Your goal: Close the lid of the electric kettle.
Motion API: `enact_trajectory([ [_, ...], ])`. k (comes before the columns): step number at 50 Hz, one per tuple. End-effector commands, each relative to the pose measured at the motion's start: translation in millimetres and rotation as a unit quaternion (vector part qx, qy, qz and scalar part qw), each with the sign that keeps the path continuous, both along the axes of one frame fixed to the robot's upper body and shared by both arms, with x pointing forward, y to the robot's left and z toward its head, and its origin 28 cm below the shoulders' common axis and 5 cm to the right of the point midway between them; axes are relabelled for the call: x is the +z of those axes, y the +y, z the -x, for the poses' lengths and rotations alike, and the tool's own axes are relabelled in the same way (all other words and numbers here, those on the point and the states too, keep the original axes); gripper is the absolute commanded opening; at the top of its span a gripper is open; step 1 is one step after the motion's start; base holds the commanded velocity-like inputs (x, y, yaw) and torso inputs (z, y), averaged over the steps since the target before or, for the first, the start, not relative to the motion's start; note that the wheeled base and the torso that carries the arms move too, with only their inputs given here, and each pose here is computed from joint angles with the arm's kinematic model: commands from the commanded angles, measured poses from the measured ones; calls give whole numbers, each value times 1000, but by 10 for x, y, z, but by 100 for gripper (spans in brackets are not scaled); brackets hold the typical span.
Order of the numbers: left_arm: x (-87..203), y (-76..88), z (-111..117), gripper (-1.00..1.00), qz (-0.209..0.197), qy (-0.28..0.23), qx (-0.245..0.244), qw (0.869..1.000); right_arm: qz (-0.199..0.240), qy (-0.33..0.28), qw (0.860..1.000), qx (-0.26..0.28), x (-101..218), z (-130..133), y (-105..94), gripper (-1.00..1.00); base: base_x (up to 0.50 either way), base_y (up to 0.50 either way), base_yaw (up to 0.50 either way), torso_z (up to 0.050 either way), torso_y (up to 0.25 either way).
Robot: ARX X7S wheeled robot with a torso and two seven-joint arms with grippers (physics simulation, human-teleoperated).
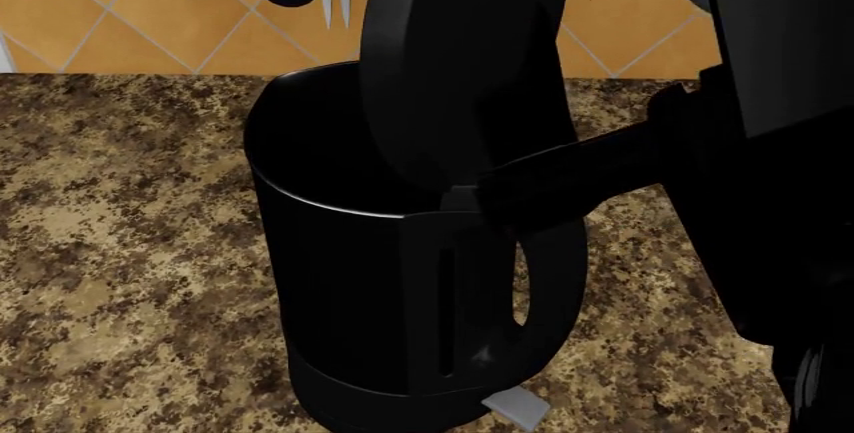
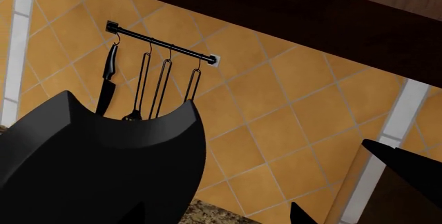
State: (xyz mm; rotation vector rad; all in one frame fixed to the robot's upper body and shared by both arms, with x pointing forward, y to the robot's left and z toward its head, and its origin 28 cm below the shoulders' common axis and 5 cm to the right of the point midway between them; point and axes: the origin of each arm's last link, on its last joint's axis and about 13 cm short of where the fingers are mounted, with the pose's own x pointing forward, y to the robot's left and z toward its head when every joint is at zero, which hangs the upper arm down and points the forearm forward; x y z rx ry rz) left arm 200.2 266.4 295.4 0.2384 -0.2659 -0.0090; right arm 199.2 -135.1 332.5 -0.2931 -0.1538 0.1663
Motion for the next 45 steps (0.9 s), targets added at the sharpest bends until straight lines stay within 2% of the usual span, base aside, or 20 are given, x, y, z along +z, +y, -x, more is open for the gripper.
enact_trajectory([
  [1, -34, 19, -2, 100, 1, 3, 5, 1000, -1, 6, 1000, 15, 101, -79, 44, 100, 0, 0, 0, 0, 0],
  [20, -56, 34, -20, 100, -1, 2, 12, 1000, -1, 35, 999, 32, 52, -246, 115, 100, 0, 0, 0, 0, 0],
  [45, -113, 56, -25, 100, 2, 8, 15, 1000, 6, 44, 998, 35, 76, -467, 201, 100, 0, 0, -1, 0, 1],
])
